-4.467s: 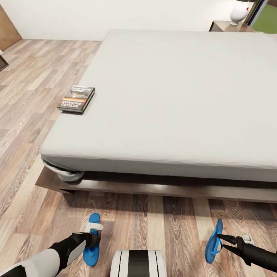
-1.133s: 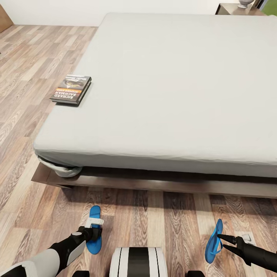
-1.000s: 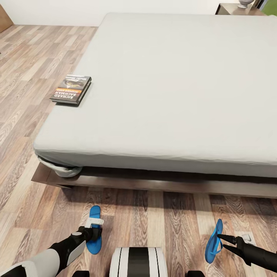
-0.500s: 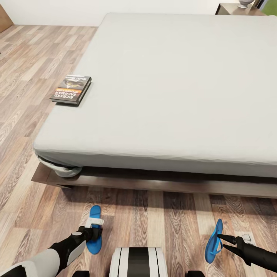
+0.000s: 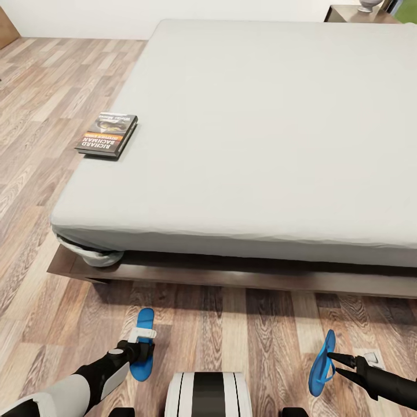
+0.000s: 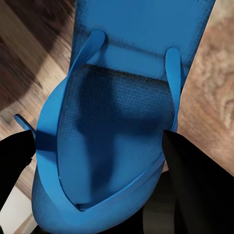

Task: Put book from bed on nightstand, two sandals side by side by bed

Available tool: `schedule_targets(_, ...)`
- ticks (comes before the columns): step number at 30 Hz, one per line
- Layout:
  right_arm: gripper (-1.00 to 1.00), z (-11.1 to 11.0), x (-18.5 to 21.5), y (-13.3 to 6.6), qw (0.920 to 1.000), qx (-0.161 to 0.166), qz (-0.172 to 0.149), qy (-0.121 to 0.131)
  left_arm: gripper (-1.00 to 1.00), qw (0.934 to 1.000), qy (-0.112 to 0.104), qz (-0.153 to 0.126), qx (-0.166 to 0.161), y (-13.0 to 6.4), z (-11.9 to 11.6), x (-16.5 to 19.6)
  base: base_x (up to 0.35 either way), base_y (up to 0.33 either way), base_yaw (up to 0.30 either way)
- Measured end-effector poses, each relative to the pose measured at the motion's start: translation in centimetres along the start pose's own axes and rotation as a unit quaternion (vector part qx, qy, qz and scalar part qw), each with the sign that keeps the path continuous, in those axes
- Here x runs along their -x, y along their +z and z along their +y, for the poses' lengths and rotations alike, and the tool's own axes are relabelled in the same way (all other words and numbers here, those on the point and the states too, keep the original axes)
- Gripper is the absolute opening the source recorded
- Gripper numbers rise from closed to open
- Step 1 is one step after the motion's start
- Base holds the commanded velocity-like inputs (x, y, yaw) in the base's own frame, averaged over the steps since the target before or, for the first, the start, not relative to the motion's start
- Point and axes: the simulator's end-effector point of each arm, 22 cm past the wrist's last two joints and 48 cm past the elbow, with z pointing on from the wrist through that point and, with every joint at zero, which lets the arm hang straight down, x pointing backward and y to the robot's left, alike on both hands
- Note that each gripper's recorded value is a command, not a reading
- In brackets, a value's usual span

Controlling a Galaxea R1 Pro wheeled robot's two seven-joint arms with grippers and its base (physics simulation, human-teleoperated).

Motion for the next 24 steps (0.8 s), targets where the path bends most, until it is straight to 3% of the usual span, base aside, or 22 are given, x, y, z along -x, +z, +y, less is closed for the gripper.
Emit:
schedule_targets(8,-1.00,0.0,0.0,0.0,1.0000,0.000,0.000,0.000,1.00,1.0000,0.000,0.000,0.000,0.0,0.0,0.0,0.000,0.000,0.000)
schedule_targets(24,-1.00,2.3,0.9,-1.1,0.9995,0.018,-0.016,-0.019,1.00,0.9995,0.000,-0.030,0.003,-1.9,0.3,3.0,0.000,0.000,0.000)
